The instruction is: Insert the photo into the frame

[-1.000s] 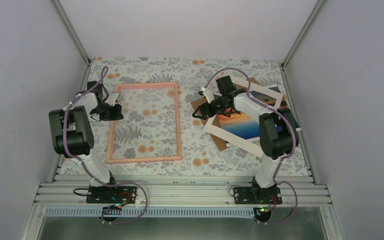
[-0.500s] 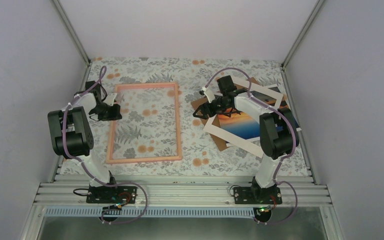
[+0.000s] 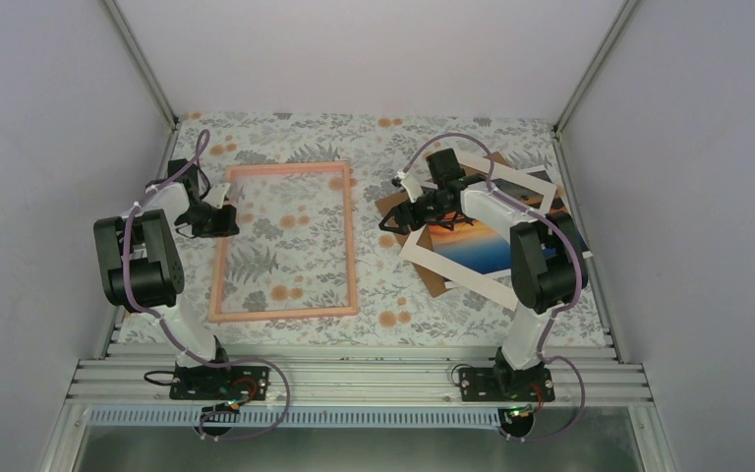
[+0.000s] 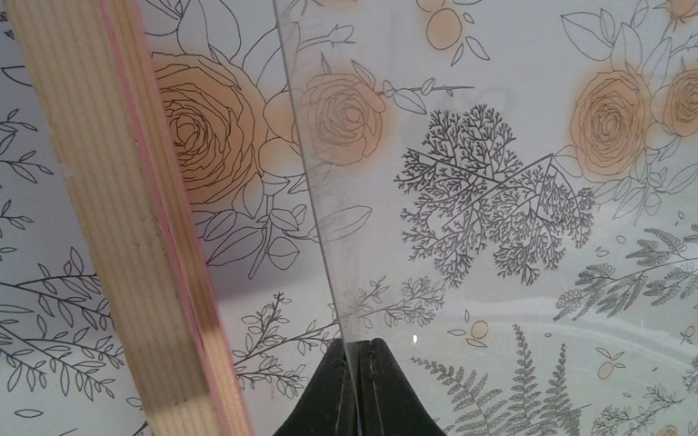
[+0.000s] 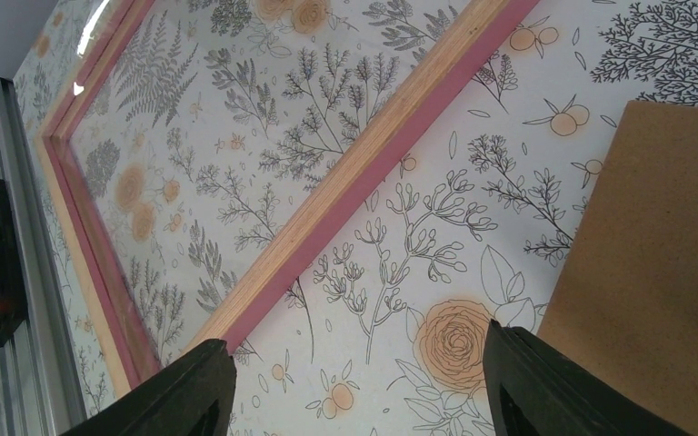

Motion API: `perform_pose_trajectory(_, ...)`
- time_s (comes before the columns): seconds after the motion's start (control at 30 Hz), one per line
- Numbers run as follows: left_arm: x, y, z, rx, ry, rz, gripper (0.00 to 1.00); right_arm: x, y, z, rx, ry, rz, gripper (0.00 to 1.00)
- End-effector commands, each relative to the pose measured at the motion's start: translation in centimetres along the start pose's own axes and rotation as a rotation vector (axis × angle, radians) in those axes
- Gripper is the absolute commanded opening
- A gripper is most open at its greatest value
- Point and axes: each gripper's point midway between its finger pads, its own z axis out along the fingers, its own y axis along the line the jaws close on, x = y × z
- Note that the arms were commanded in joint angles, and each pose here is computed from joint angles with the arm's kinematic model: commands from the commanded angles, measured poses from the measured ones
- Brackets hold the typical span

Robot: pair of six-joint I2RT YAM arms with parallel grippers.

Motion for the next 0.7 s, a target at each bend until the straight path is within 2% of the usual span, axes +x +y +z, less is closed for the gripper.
perform_pose_trajectory(0.0, 0.31, 0.51, -0.82, -0.030, -0.002, 0.008, 0.02, -0.56, 0.36, -0.90, -0.001, -0.030, -0.029, 0.69)
perform_pose_trajectory(0.67, 0.43, 0.71, -0.83, -0.038, -0.006, 0.014, 0.02, -0.40, 0.34, -0.90, -0.002, -0.030, -0.026, 0.69)
